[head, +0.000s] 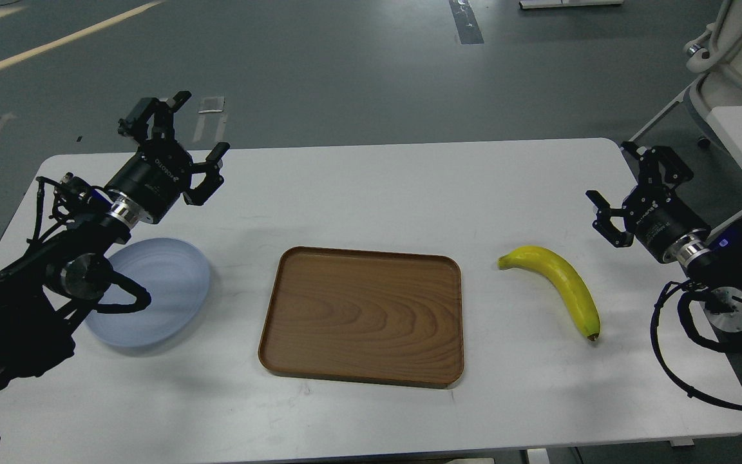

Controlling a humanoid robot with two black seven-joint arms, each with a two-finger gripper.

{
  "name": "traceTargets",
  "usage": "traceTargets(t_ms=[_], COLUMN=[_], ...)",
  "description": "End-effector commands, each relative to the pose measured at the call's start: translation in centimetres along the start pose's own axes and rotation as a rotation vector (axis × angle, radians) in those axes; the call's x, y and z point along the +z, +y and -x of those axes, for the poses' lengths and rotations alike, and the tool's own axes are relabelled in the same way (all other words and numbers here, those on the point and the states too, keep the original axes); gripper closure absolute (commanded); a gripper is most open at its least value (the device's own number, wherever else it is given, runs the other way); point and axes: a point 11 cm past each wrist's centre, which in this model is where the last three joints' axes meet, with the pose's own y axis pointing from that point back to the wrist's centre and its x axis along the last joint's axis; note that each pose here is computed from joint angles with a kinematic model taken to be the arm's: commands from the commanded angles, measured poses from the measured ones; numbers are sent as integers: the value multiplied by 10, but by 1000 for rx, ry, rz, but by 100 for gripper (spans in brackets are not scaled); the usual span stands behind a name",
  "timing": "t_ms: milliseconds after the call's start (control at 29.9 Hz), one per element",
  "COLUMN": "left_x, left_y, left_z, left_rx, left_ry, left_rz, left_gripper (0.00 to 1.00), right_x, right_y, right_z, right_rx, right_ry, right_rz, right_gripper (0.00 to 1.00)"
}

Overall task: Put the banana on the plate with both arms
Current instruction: 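Move the left gripper outward and down toward the light blue plate's rim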

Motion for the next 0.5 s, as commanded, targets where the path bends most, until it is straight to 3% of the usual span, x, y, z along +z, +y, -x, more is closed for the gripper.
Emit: traceTargets(t_ms=[0,468], left_x=[-4,19], left_y=[4,18], left_z=[-2,-26], left_rx=[5,44], left_ry=[-2,-69], left_rz=[-7,-8], left_gripper=[2,2], right_x=[-1,-7], right_y=[-1,-2], right_z=[0,0], right_rx=[-1,-4], right_ry=[1,11], right_rz=[-2,-9], right_gripper=[0,0])
